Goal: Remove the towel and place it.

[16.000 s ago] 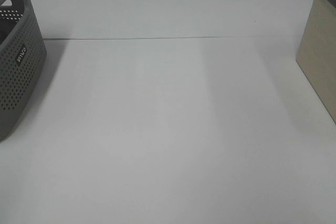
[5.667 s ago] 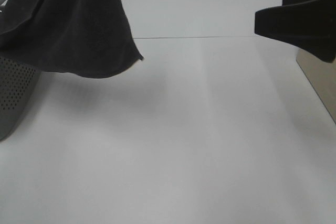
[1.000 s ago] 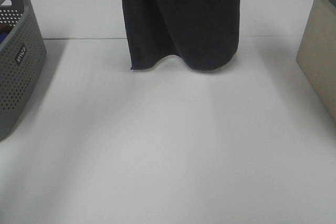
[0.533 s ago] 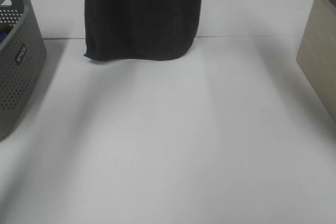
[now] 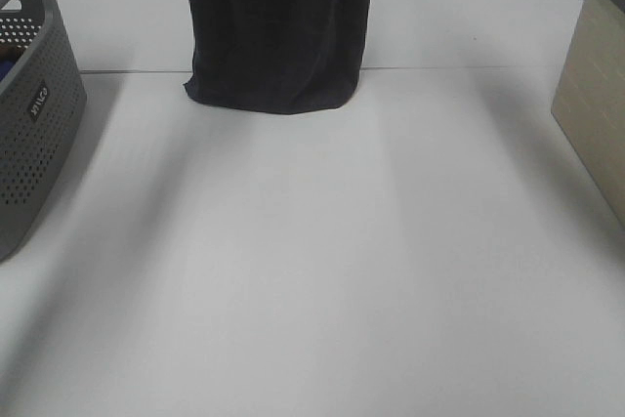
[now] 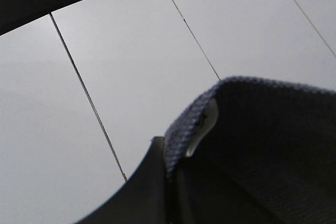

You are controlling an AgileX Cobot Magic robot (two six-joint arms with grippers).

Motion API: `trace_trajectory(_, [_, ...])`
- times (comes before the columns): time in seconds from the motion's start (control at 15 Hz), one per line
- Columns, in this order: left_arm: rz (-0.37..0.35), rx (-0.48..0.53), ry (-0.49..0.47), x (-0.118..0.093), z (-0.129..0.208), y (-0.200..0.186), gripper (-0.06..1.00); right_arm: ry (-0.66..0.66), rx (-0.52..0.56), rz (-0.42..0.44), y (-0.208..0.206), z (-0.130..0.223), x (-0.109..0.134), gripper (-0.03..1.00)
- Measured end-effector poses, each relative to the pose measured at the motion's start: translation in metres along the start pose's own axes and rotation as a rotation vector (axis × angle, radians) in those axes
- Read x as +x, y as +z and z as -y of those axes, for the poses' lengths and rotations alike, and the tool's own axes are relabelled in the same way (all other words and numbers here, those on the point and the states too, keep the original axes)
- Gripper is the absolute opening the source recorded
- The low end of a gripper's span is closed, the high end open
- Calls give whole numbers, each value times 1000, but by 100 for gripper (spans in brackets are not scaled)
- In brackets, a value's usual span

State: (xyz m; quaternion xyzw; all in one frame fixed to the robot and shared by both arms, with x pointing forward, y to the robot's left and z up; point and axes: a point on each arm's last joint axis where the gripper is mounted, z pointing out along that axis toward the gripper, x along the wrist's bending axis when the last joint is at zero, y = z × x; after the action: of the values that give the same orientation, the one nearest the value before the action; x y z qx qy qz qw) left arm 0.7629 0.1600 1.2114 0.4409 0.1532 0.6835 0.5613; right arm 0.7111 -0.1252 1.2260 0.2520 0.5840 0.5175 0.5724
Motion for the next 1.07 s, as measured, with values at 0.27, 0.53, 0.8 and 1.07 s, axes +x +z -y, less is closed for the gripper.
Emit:
trace_trajectory(0.27, [-14, -11, 11, 8, 3, -1, 0, -5, 14, 24, 0, 6, -12, 1])
trace_trajectory(0.53, [-19, -30, 8, 10, 2, -1, 0, -39, 16, 30, 0, 7, -16, 1])
trace_trajectory(0.8, [-21, -42, 9, 10, 1, -1, 0, -56, -5, 59, 0, 10, -29, 1])
trace_trajectory(1.07, [-22, -51, 10, 10, 0, -1, 0, -65, -21, 61, 0, 9, -29, 1])
